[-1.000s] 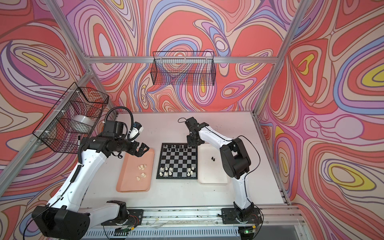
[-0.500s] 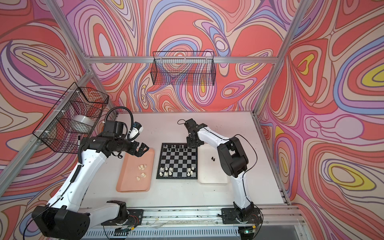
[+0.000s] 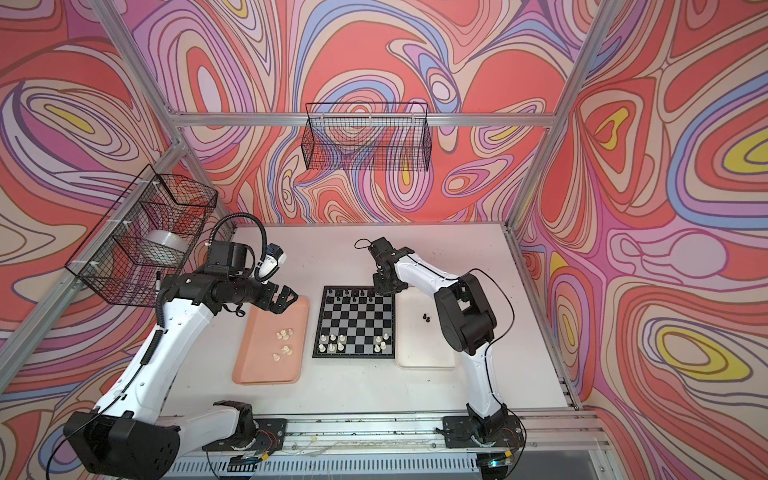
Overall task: Set up the chess pieces on the board
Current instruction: 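Lower the black pawn onto a far-row square and open the right gripper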
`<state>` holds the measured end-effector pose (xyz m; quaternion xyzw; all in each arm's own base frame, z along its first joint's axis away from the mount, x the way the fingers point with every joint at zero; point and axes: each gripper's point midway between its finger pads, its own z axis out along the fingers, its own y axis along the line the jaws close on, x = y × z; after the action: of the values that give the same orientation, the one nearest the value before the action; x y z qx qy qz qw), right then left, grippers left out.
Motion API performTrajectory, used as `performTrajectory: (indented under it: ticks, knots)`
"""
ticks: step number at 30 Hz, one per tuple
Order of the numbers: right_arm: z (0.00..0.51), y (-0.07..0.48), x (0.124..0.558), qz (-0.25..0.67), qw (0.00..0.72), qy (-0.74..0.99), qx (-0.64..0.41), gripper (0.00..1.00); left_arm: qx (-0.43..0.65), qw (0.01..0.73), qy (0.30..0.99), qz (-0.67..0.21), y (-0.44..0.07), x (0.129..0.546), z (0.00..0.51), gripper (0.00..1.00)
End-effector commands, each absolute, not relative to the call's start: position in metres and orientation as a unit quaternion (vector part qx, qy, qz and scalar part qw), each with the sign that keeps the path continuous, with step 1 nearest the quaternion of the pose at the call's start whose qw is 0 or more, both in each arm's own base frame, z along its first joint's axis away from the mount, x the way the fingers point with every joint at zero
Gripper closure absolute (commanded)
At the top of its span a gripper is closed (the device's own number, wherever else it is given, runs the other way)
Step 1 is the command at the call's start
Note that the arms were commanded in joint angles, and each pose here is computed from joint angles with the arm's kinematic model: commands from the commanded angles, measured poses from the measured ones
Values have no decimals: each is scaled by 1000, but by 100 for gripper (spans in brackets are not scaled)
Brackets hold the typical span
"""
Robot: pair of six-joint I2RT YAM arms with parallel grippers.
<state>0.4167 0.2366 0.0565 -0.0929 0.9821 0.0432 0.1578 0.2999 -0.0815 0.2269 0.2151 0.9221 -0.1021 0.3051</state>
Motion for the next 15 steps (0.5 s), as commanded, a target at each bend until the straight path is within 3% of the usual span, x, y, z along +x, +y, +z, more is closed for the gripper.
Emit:
performTrajectory:
  ticks: [1, 15]
  knots:
    - [64, 239, 422, 40, 170, 980, -96, 79, 224, 306, 920, -99, -83, 300, 227, 0]
    - [94, 239, 422, 48, 190, 976, -95, 73, 222, 307, 919, -105, -85, 299, 229, 0]
